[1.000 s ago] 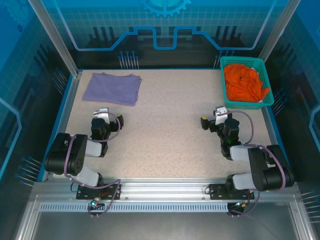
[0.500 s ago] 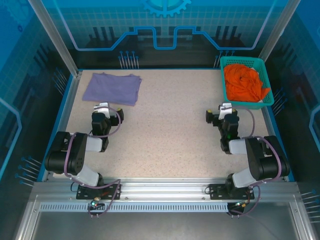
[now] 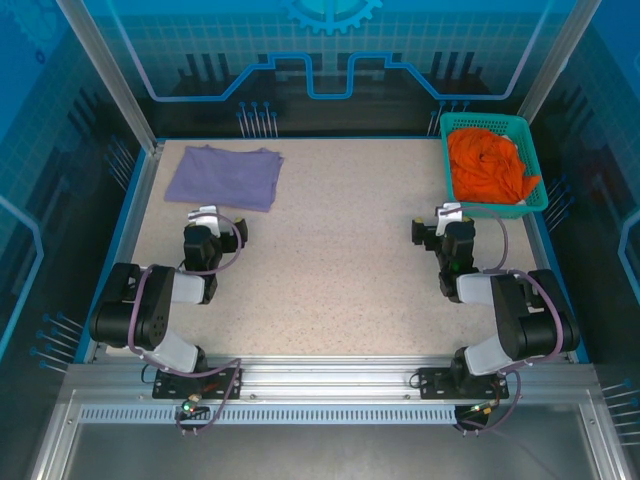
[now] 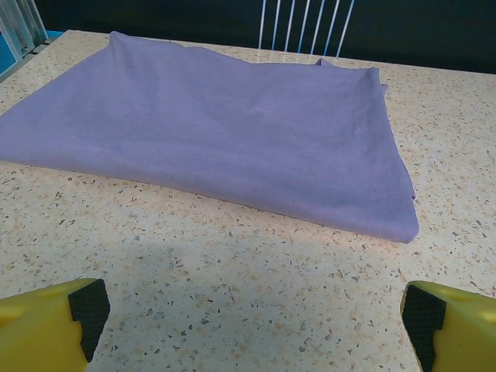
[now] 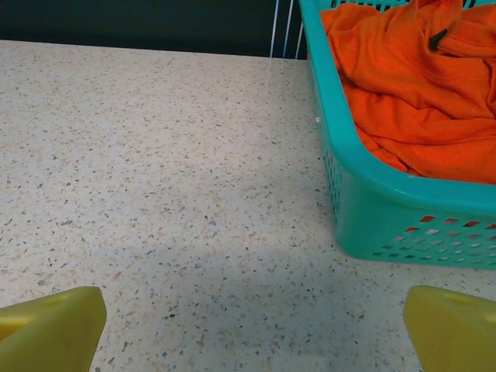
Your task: Fold and stack the t-shirts
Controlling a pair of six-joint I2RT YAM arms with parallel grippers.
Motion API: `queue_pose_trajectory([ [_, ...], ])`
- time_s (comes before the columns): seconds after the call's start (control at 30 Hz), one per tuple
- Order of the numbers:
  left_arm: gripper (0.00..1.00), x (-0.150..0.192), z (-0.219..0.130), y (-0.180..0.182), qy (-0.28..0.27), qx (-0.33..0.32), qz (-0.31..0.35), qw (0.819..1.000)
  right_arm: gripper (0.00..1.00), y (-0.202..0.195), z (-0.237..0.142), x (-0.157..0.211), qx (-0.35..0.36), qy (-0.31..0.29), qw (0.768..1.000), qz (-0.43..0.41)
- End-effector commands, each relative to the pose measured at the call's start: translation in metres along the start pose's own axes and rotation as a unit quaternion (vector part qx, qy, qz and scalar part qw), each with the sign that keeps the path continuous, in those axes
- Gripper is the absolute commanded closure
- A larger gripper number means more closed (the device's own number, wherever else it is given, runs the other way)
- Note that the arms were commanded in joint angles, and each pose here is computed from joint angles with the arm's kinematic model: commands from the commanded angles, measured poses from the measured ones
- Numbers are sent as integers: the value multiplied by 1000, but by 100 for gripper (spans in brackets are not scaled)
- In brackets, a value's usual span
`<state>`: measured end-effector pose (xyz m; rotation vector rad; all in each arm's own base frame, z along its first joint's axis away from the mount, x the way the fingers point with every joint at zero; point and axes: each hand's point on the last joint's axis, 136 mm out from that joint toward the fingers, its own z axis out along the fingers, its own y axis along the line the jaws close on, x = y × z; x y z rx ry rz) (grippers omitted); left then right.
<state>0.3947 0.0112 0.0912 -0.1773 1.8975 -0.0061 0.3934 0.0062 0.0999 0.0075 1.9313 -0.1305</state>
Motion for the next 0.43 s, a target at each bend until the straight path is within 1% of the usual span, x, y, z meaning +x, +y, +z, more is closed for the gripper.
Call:
queue_pose_trajectory([
  [0.0,1,-5,0,-3,-7,4,13,1000,0,0,1,3,6,5,1000,-4],
  [0.4,1,-4,0,-3,-6,4,13,1000,0,0,2,3,4,7,1000,-3],
])
